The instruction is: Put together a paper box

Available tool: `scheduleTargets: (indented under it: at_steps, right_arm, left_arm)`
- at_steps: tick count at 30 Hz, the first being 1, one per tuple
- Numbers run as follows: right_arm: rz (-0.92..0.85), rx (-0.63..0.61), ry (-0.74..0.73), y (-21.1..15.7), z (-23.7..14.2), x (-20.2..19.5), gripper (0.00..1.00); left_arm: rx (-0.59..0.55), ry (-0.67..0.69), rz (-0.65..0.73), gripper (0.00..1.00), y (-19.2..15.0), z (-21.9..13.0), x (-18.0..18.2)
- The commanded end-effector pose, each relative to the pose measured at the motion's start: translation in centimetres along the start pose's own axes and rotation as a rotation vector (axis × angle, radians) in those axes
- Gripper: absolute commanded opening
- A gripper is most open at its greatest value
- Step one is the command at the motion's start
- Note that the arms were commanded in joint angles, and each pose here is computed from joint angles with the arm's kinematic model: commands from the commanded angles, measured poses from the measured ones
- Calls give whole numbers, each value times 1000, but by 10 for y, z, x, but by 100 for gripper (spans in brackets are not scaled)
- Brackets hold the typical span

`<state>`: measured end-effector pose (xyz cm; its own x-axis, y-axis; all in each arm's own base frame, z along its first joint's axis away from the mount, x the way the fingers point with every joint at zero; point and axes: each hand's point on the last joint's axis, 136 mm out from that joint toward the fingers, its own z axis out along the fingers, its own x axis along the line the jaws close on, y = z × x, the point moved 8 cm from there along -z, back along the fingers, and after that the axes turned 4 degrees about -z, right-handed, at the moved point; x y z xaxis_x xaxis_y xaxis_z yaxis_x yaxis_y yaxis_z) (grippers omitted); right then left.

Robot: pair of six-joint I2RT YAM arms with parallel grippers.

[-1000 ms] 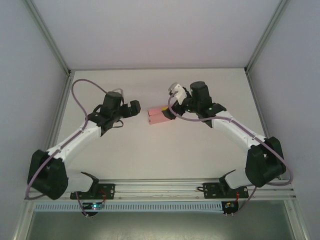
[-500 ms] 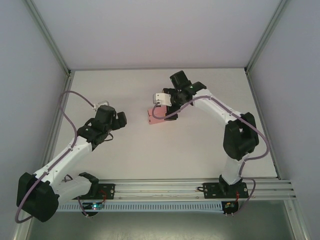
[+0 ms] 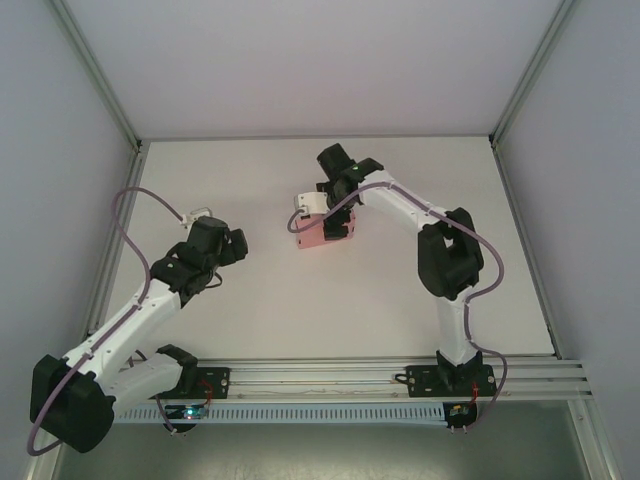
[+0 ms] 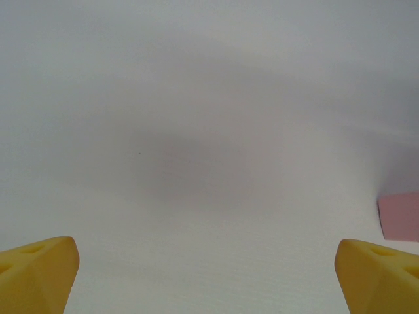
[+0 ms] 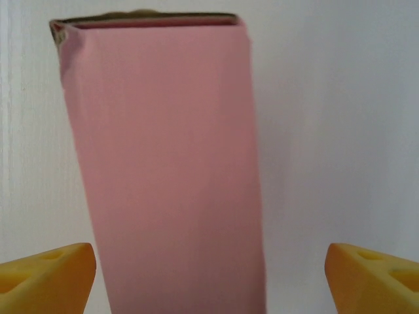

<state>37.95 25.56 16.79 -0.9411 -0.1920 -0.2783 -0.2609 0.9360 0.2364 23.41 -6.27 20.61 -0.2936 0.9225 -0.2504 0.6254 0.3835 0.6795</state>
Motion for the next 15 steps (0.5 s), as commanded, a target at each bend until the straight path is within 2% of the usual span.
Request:
scheduleTargets:
  at_steps: [1, 5, 10, 15]
  right_arm:
    - [-19, 52, -9, 0, -2, -3, 87]
    - [-25, 91, -2, -3, 4, -2, 76]
    - [-30, 107, 2, 0, 4, -2, 58]
    - [-21, 142, -41, 2, 0, -3, 45]
  left_arm:
    - [-6, 40, -12, 100, -4, -1, 7]
    - [-2, 41, -12, 100, -5, 0, 8]
    - [1, 45, -16, 100, -6, 0, 8]
    - [-1, 43, -23, 100, -5, -2, 9]
